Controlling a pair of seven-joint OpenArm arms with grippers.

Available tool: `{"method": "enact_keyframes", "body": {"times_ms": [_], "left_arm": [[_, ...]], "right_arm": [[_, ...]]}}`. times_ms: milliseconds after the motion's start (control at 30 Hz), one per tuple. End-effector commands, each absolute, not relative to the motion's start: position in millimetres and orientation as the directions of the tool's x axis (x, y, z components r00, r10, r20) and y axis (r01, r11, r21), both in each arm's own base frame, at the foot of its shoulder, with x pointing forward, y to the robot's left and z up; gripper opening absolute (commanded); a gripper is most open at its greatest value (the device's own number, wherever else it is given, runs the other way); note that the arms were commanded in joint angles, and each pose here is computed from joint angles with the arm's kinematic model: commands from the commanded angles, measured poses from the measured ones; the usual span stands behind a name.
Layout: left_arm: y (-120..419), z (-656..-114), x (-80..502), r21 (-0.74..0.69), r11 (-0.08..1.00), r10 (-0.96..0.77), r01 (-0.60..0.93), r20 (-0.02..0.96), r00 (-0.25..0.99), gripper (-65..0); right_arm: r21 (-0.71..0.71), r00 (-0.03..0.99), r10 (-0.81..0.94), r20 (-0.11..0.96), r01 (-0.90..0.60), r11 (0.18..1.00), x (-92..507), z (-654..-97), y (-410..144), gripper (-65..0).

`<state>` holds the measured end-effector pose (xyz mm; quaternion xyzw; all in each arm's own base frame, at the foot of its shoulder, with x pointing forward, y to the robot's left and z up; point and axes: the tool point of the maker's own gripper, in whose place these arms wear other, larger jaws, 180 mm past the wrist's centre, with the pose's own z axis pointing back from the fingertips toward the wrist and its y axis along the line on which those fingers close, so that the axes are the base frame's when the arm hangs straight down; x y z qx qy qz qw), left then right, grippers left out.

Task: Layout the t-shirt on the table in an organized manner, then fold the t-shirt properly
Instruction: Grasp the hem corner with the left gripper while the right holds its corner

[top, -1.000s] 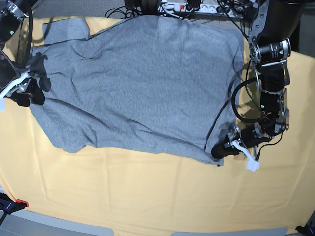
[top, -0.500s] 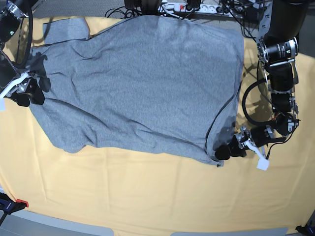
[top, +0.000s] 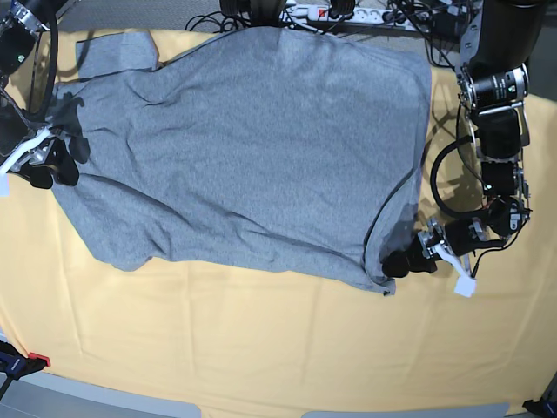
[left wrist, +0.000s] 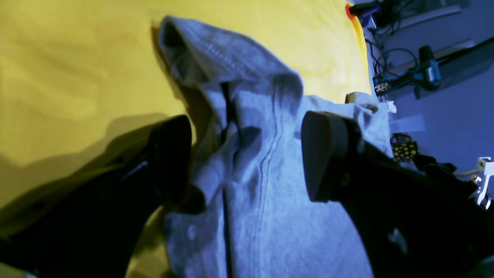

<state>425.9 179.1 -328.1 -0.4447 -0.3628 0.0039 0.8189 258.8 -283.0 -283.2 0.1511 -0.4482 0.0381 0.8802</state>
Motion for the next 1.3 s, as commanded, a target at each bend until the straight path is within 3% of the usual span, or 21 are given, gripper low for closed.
{"method": "enact_keyframes", "body": {"times_ms": [0, 233, 500, 567, 633, 933, 1267], "left_arm": [[176.6, -303.5, 440.9, -0.722, 0.588, 0.351, 0.365, 0.634, 0.689, -19.6], [136.7, -318.3, 434.7, -0.724, 0.563, 0.273, 0.399, 0.618, 0.737, -19.6], [149.8, -332.1, 445.5, -0.623, 0.677, 0.227, 0.392, 0.683, 0.694, -20.2], [155.6, -339.1, 447.0, -0.595, 0.713, 0.209, 0.371, 0.685, 0.698, -24.5], [158.9, -343.2, 447.8, -0.584, 0.731, 0.204, 0.352, 0.68, 0.704, -32.9], [159.7, -343.9, 447.9, -0.578, 0.736, 0.198, 0.353, 0.682, 0.704, -60.4], [176.6, -332.8, 453.2, -0.55, 0.756, 0.18, 0.355, 0.696, 0.695, -65.0]], "right_arm": [[0.2, 0.551, -0.047, 0.834, -0.223, 0.954, 264.9, -266.8, -285.8, -25.8], [0.2, 0.551, -0.046, 0.833, -0.223, 0.954, 264.8, -266.9, -285.8, -25.8], [0.2, 0.552, -0.046, 0.833, -0.222, 0.954, 264.6, -267.2, -285.8, -25.8], [0.2, 0.551, -0.046, 0.833, -0.223, 0.954, 264.7, -267.0, -285.8, -25.8], [0.2, 0.551, -0.046, 0.833, -0.223, 0.954, 264.7, -267.0, -285.8, -25.8], [0.201, 0.55, -0.047, 0.834, -0.223, 0.954, 264.9, -266.7, -285.7, -25.8], [0.245, 0.5, -0.081, 0.862, -0.272, 0.93, 269.5, -253.2, -274.4, -25.8]]}}
